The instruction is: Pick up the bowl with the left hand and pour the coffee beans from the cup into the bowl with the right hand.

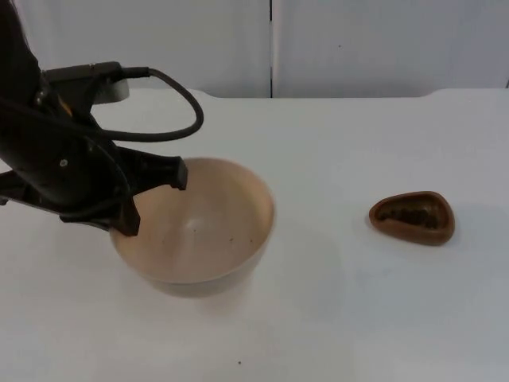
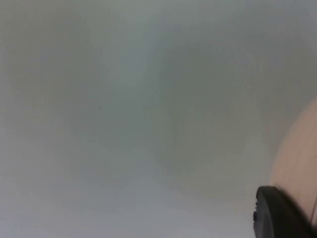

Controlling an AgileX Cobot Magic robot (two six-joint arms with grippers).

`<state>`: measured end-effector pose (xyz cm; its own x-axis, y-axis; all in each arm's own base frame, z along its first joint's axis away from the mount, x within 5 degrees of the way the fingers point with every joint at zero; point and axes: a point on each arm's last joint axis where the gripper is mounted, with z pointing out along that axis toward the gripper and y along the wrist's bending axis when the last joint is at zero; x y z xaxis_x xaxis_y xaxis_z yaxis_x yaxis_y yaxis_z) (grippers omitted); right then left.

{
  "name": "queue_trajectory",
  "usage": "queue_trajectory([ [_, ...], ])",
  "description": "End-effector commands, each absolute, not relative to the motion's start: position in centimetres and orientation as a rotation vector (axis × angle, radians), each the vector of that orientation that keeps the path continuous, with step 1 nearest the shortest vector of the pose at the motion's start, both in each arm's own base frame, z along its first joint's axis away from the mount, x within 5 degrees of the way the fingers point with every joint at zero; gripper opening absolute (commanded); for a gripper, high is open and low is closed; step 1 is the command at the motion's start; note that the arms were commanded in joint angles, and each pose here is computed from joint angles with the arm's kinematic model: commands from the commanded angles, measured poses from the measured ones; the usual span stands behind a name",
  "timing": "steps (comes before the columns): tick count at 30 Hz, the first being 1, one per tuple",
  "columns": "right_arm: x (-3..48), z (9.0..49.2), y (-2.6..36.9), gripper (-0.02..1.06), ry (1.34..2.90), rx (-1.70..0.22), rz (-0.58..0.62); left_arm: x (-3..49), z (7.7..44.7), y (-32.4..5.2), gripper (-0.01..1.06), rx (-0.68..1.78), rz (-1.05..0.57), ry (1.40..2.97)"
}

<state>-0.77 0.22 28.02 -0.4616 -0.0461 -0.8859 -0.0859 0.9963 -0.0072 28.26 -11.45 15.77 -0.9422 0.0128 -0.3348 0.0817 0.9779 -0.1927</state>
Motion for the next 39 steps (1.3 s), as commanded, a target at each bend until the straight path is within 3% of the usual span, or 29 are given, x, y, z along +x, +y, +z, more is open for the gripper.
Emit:
queue_trajectory([
  [1, -0.7, 28.0, 0.1, 1.05, 2.044, -0.087, 0.031, 28.5, 16.4, -11.4, 0.00, 0.057, -0.303, 2.747],
  [17, -0.7, 28.0, 0.1, 1.05, 2.044, -0.086, 0.029, 26.8, 20.3, -10.7, 0.00, 0.086, -0.296, 2.716],
  [30, -0.7, 28.0, 0.2, 1.05, 2.044, -0.087, 0.042, 26.9, 20.2, -9.8, 0.00, -0.069, -0.181, 2.722],
  [39, -0.8, 28.1, 0.2, 1.05, 2.040, -0.087, 0.042, 27.1, 20.3, -9.9, 0.00, -0.075, -0.187, 2.700],
])
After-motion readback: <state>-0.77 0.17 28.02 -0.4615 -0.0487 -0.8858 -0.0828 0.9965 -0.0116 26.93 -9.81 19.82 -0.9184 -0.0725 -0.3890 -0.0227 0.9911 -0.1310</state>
